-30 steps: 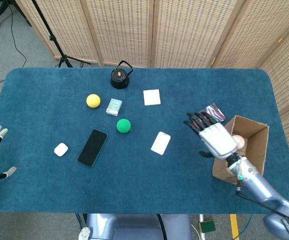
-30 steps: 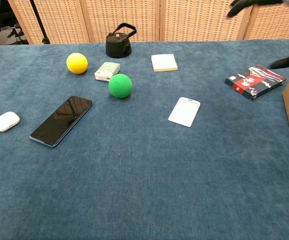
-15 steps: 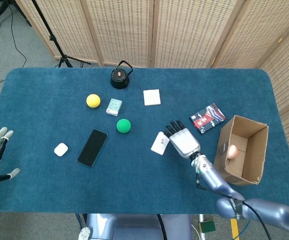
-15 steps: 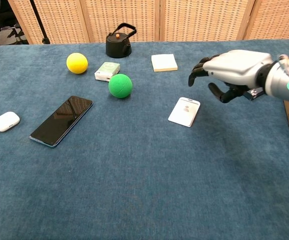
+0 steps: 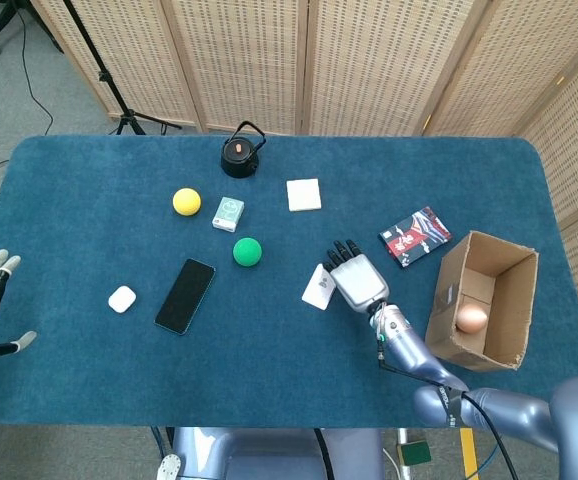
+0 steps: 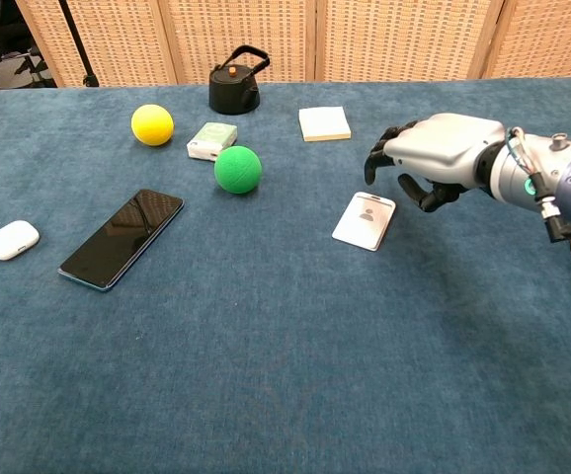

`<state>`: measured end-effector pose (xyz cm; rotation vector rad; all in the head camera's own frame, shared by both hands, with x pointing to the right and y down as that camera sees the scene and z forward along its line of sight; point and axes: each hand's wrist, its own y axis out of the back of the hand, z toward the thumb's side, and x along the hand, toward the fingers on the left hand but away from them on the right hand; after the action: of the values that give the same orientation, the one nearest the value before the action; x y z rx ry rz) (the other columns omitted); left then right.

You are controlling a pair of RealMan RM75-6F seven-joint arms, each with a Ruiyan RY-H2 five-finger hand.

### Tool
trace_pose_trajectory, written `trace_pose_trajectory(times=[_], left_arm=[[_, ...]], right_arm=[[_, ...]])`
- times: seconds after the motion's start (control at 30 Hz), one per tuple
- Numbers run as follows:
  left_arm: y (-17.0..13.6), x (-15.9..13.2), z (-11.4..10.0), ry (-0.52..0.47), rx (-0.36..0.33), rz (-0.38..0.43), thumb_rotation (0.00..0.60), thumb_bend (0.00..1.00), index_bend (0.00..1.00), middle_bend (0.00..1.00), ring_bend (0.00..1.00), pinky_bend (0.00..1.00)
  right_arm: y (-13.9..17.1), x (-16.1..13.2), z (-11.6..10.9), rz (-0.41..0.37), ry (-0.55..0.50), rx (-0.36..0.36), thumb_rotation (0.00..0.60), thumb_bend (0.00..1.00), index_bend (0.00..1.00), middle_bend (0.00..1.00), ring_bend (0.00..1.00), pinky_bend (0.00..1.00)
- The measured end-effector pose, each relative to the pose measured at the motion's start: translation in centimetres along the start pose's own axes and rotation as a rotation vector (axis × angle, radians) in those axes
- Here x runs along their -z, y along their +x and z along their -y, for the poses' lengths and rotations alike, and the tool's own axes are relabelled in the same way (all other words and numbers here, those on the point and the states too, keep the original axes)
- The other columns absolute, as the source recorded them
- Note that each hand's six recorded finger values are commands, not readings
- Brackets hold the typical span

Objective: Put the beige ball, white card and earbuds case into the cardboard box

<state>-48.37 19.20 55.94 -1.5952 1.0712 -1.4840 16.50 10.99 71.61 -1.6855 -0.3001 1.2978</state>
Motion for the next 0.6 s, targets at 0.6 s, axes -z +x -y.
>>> trace_pose_trajectory(times=[0.6], left_arm=[[0.4, 0.3, 0.3, 0.001, 0.012, -0.016, 0.600, 0.00, 0.00, 0.00, 0.00, 0.00]], right_arm=[[-1.8, -2.9, 1.3, 0.023, 0.084, 0.006, 0.600, 0.88, 0.24, 0.17, 0.04, 0.12]])
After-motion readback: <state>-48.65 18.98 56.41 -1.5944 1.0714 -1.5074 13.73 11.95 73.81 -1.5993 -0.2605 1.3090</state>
